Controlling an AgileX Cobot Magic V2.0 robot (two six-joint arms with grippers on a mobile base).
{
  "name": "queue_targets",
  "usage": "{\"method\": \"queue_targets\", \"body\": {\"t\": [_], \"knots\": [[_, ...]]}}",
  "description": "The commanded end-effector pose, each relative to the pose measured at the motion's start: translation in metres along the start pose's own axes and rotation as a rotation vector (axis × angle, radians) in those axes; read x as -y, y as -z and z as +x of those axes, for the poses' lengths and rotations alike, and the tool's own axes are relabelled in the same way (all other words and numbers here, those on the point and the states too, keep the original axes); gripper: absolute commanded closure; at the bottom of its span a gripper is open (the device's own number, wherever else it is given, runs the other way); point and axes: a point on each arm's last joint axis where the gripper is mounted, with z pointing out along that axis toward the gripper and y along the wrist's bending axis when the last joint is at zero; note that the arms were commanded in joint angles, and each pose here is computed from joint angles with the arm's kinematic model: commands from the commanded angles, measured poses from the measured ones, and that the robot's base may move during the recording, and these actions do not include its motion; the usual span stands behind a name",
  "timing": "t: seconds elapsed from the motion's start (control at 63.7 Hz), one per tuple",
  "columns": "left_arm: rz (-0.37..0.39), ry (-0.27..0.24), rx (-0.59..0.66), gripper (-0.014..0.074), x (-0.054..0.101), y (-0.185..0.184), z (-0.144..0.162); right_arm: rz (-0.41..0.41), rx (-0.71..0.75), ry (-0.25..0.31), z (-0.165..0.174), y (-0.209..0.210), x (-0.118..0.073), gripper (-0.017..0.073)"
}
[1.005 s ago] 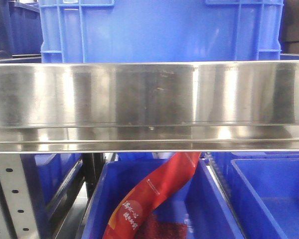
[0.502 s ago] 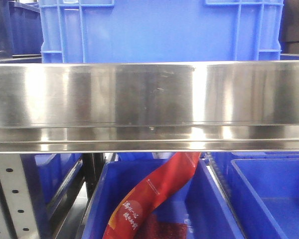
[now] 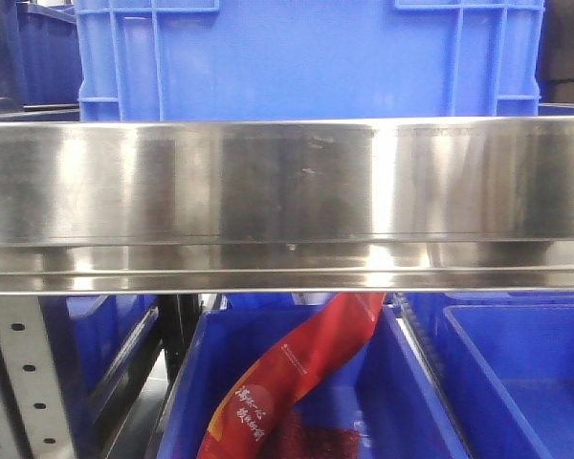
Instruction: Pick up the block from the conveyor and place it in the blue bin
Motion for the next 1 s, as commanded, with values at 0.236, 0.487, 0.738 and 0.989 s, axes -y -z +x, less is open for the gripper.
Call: {"method": "queue_targets", "body": {"t": [0.236, 0.487, 0.738, 0.989], "knots": [[0.002, 0.013, 0.030, 0.0704, 0.000, 0.001, -0.003, 0.003, 0.024, 0.012, -0.001, 0.001, 0.000, 0.0721], [-0.002, 0.013, 0.032, 0.0704, 0.000, 0.005, -0.003, 0.003, 0.024, 0.012, -0.001, 0.001, 0.000, 0.0721], [-0.203, 0.010, 0.064, 0.0704, -0.018, 0.037, 0.027, 0.003, 0.024, 0.012, -0.001, 0.001, 0.000, 0.0721], [-0.451, 0.000, 0.094, 0.0704, -0.028, 0.069, 0.081, 0.003, 0.024, 0.012, -0.001, 0.001, 0.000, 0.0721]]}}
